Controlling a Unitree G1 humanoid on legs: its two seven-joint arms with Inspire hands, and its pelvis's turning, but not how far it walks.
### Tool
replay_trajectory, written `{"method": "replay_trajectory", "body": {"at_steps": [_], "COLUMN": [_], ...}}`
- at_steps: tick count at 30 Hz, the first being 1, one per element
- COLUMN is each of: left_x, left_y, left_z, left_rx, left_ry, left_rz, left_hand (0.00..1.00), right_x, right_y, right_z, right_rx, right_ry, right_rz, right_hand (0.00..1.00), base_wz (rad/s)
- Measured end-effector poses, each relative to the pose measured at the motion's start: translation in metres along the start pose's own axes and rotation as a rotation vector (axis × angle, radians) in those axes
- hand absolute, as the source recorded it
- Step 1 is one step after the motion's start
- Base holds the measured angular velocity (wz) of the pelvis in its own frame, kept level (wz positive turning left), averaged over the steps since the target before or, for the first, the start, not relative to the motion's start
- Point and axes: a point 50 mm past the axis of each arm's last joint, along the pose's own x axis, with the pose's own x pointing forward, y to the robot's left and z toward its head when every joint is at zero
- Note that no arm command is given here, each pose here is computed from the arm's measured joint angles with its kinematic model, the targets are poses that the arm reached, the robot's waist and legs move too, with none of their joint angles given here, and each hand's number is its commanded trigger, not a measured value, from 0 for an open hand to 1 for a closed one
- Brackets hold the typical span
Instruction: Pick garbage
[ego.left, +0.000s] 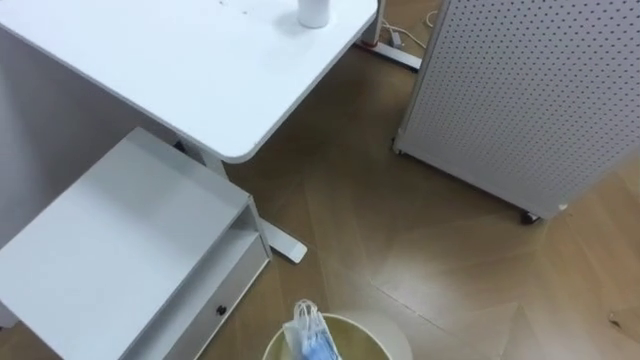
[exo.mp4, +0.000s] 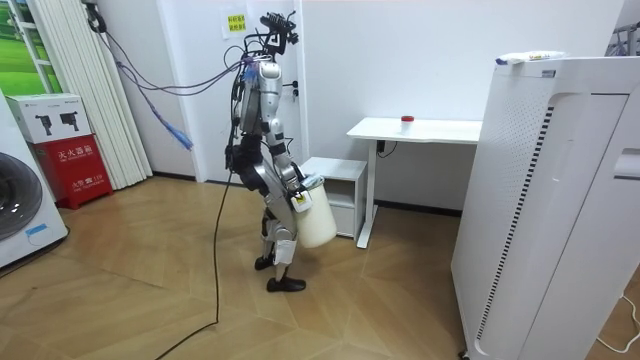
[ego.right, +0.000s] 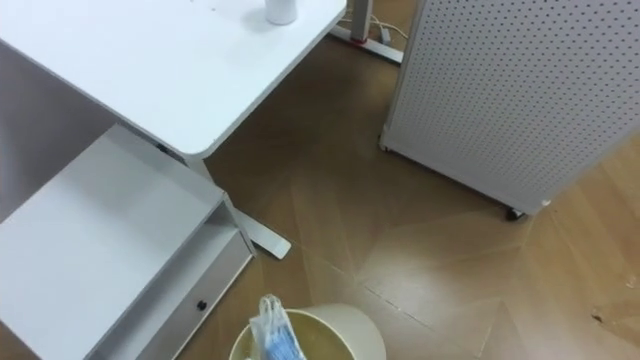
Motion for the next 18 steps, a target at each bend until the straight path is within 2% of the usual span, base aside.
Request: {"method": "replay_trajectory", "body": {"at_steps": [5,18], "left_x": [-0.0026,-0.002], "left_y": [-0.0097,-0.0025], "left_z": [-0.0047,-0.0048], "left_rx": [0.01,0.013], "left_ry": [0.011,0.013], "left_rz": [-0.069,-0.054], "left_hand": [0.0,0.0], "right_x": [0.0001,-0.0005], "right_y": [0.0007,-0.001], "right_z": [0.0005,0.0008], "right_rx": [-0.004,-0.003], "right_ry": [-0.002,-0.012], "right_rz": [0.01,0.01], "right_hand": [1.0,1.0], "base_wz": [0.0,0.01]}}
